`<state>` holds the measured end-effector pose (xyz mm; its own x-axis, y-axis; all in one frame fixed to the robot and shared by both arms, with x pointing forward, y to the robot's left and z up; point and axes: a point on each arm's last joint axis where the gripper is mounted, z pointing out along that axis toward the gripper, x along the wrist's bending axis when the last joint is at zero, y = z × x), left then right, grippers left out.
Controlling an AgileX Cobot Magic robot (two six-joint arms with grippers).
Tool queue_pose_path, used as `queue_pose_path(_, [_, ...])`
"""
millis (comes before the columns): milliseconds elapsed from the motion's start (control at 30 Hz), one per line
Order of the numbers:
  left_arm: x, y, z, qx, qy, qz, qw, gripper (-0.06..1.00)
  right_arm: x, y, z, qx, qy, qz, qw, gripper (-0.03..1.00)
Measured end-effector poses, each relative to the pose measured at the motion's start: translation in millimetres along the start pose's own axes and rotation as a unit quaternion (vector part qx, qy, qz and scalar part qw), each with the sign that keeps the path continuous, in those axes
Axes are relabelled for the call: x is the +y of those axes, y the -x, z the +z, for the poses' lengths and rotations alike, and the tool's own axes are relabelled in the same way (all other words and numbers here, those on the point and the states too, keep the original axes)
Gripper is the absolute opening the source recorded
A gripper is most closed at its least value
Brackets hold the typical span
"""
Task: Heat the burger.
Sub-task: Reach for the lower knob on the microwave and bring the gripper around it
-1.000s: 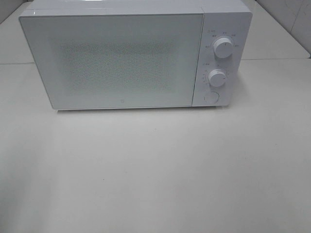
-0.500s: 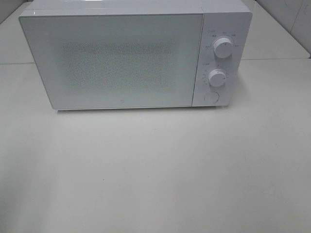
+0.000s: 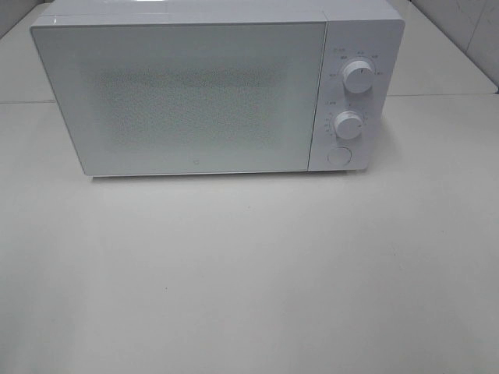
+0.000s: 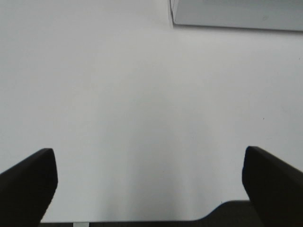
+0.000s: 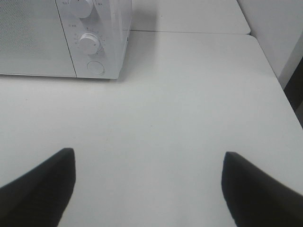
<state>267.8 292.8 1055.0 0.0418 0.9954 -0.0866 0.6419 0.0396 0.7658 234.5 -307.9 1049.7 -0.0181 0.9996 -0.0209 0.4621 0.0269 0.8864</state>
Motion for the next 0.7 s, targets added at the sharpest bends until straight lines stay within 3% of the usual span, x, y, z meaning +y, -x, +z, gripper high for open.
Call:
queue_pose_path(100, [-10.6, 1.2, -15.8, -0.001, 0.059, 0.006, 0.998, 0.98, 0.0, 0.0, 0.0, 0.0, 0.0, 0.0, 1.0, 0.77])
queue_pose_path(267, [-21.9, 2.0, -27.3, -0.002, 0.108, 0.011, 0.994, 0.98, 0.0, 0.0, 0.0, 0.0, 0.0, 0.0, 1.0, 0.77])
queue_pose_path(700, [-23.3, 2.1, -28.7, -0.003, 0.114, 0.011, 0.993, 0.98, 0.0, 0.0, 0.0, 0.0, 0.0, 0.0, 1.0, 0.77])
